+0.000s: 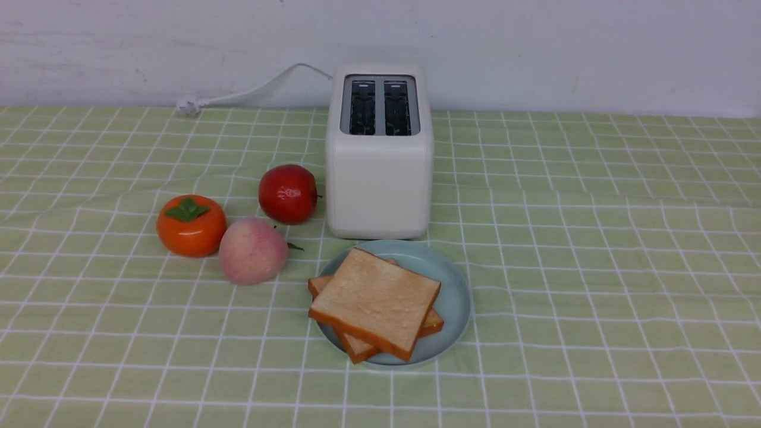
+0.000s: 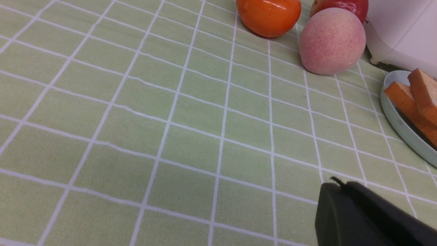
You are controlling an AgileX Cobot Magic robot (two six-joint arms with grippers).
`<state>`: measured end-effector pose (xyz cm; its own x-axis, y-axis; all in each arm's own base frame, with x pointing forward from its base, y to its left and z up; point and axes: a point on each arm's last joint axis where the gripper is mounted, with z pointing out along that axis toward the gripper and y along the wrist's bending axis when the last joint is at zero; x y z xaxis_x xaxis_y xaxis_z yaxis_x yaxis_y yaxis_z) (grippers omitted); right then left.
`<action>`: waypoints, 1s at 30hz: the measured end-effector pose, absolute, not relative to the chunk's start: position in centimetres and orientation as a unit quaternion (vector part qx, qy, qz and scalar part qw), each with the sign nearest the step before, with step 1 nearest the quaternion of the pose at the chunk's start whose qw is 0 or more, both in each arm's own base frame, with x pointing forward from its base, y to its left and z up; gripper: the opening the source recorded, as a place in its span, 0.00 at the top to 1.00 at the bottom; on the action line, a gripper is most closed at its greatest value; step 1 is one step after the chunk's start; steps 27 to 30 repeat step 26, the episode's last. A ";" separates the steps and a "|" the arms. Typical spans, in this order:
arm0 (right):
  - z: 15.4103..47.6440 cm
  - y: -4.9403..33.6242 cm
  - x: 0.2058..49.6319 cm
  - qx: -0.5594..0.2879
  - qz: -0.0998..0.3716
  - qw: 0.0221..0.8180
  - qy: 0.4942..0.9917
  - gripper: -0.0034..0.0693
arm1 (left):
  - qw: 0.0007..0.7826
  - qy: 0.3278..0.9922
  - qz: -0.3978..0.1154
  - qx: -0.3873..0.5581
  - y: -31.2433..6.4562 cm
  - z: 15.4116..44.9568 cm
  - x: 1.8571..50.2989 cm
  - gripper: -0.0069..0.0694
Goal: Take toasted bread from bread machine on green coffee tablecloth place on plate.
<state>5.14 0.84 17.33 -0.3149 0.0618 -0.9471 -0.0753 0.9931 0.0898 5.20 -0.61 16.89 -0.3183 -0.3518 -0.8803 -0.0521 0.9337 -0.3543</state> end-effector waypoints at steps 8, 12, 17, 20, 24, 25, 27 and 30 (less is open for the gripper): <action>17.3 0.8 5.1 -0.005 0.058 0.585 0.809 0.86 | 0.570 0.801 -0.132 -0.126 -0.6 16.9 5.2 0.93; 17.3 0.8 5.1 -0.005 0.058 0.585 0.809 0.86 | 0.570 0.801 -0.132 -0.126 -0.6 16.9 5.2 0.93; 17.3 0.8 5.1 -0.005 0.058 0.585 0.809 0.86 | 0.570 0.801 -0.132 -0.126 -0.6 16.9 5.2 0.93; 17.3 0.8 5.1 -0.005 0.058 0.585 0.809 0.86 | 0.570 0.801 -0.132 -0.127 -0.6 16.9 5.2 0.93; 17.3 0.8 5.1 -0.005 0.058 0.585 0.809 0.85 | 0.570 0.801 -0.132 -0.127 -0.6 16.9 5.2 0.92; 17.3 0.8 5.1 -0.005 0.058 0.585 0.809 0.85 | 0.570 0.801 -0.132 -0.127 -0.6 16.9 5.2 0.92; 17.3 0.8 5.1 -0.005 0.058 0.585 0.809 0.85 | 0.570 0.801 -0.132 -0.127 -0.6 16.9 5.2 0.92; 17.3 0.8 5.1 -0.005 0.058 0.585 0.809 0.85 | 0.570 0.801 -0.132 -0.127 -0.6 16.9 5.2 0.92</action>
